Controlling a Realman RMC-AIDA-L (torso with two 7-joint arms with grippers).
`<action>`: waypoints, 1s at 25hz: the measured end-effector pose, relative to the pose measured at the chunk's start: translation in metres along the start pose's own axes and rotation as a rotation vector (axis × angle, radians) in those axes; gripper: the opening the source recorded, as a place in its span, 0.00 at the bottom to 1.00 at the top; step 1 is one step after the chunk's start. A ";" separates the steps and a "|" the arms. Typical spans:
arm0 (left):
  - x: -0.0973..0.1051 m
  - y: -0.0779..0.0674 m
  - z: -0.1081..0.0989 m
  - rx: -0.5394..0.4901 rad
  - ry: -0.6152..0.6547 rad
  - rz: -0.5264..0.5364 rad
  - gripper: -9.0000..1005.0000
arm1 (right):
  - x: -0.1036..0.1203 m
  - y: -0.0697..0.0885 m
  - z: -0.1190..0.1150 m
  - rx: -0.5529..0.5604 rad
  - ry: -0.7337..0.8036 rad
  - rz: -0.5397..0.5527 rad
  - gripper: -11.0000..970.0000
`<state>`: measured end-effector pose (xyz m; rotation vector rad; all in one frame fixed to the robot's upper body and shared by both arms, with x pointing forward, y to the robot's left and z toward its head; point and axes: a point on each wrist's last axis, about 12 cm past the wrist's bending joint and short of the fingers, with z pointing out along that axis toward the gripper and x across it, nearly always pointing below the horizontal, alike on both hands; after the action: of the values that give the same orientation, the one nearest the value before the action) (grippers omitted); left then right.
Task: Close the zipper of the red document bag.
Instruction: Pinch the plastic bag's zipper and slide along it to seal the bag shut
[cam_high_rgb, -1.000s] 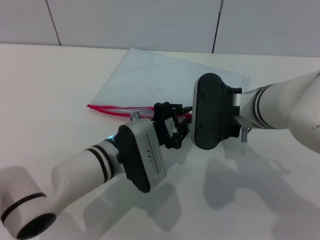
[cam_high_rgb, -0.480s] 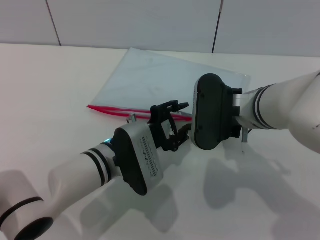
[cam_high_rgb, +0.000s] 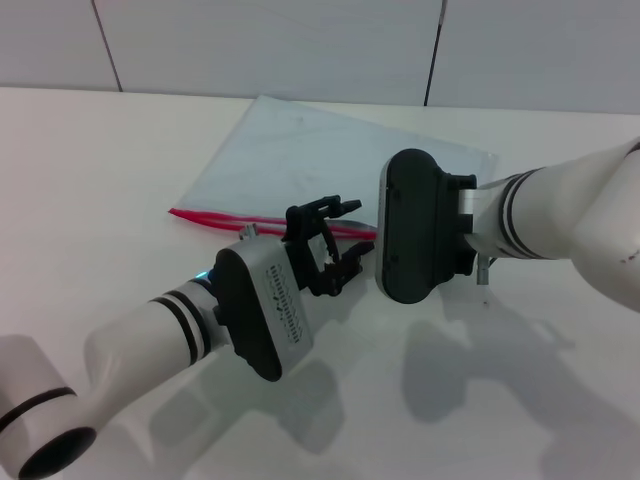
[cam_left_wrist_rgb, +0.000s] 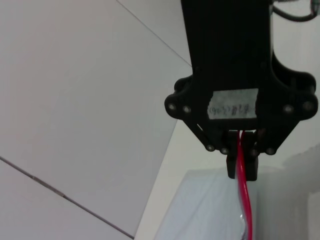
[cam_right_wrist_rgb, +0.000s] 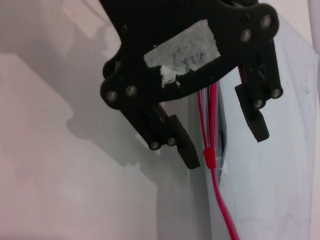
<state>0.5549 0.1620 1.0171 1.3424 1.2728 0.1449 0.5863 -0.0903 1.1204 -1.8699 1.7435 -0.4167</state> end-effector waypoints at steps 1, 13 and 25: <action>0.000 0.000 0.000 0.000 -0.001 0.003 0.53 | 0.000 0.000 0.000 0.000 0.000 0.000 0.06; -0.001 0.001 0.001 0.014 -0.017 0.037 0.52 | -0.001 0.002 0.000 -0.003 0.001 -0.009 0.06; -0.001 0.006 0.002 0.007 -0.039 0.077 0.50 | -0.001 0.002 0.000 -0.005 0.003 -0.012 0.06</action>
<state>0.5592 0.1616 1.0216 1.3952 1.1907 0.1675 0.5845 -0.0890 1.1195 -1.8850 1.7369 -0.4204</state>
